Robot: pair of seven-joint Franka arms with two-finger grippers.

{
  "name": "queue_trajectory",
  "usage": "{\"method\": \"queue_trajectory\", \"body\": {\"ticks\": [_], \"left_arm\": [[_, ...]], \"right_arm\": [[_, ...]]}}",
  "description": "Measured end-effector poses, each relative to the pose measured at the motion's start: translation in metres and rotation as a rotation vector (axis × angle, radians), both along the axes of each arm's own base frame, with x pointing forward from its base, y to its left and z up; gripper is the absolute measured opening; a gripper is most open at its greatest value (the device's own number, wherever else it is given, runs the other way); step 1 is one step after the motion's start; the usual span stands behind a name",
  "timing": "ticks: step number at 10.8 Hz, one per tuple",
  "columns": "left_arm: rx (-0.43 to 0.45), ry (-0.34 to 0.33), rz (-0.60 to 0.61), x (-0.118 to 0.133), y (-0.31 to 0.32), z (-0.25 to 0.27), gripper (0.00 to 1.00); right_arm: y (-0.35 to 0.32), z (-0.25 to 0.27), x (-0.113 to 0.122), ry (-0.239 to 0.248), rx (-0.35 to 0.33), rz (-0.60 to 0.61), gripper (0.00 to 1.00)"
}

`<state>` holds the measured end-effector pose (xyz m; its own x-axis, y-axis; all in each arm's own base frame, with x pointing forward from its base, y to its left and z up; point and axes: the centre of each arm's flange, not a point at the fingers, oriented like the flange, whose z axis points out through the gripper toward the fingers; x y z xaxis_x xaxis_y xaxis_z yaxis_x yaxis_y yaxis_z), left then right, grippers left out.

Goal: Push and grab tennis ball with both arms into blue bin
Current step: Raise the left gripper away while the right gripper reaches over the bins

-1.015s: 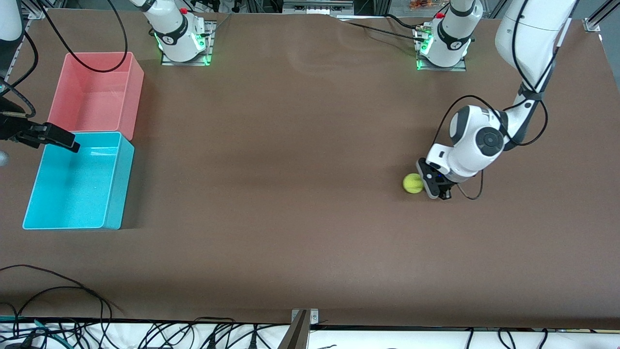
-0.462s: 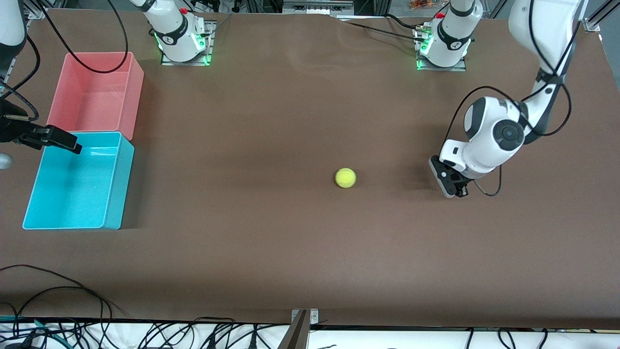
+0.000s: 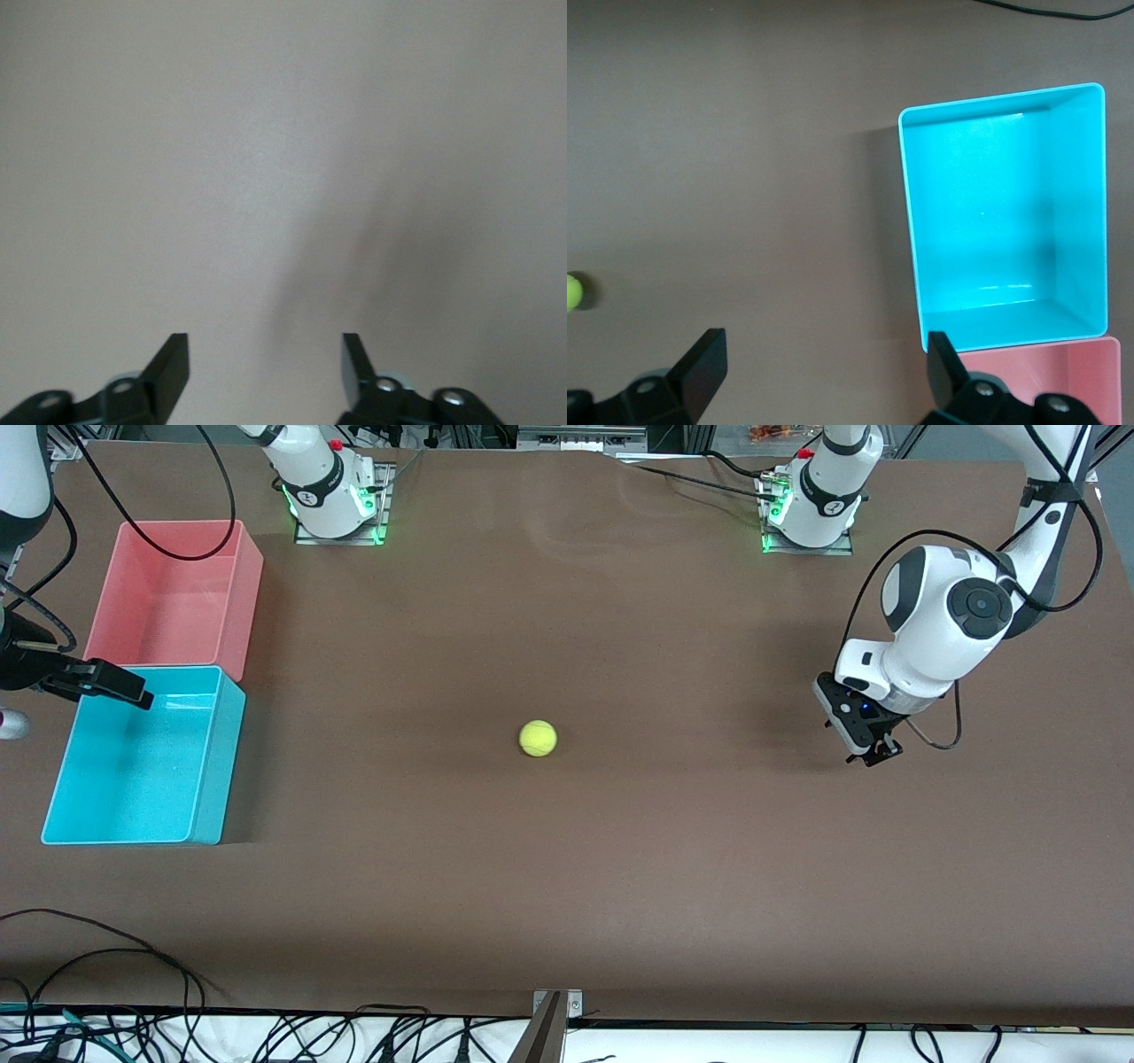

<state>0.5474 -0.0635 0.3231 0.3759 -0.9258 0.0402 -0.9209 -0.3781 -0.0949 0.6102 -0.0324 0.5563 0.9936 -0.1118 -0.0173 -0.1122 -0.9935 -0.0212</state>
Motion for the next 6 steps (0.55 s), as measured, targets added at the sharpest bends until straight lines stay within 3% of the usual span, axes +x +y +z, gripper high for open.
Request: {"method": "queue_trajectory", "body": {"ticks": [2,6], "left_arm": [[-0.002,-0.049,-0.006,-0.001,-0.003,0.023,0.99],[-0.006,-0.202,-0.014,-0.014,-0.009,0.118,1.00]], "right_arm": [[0.000,-0.016,0.007,0.018,-0.001,0.000,1.00],[-0.001,-0.052,0.013,0.071,0.000,-0.001,1.00]]}}
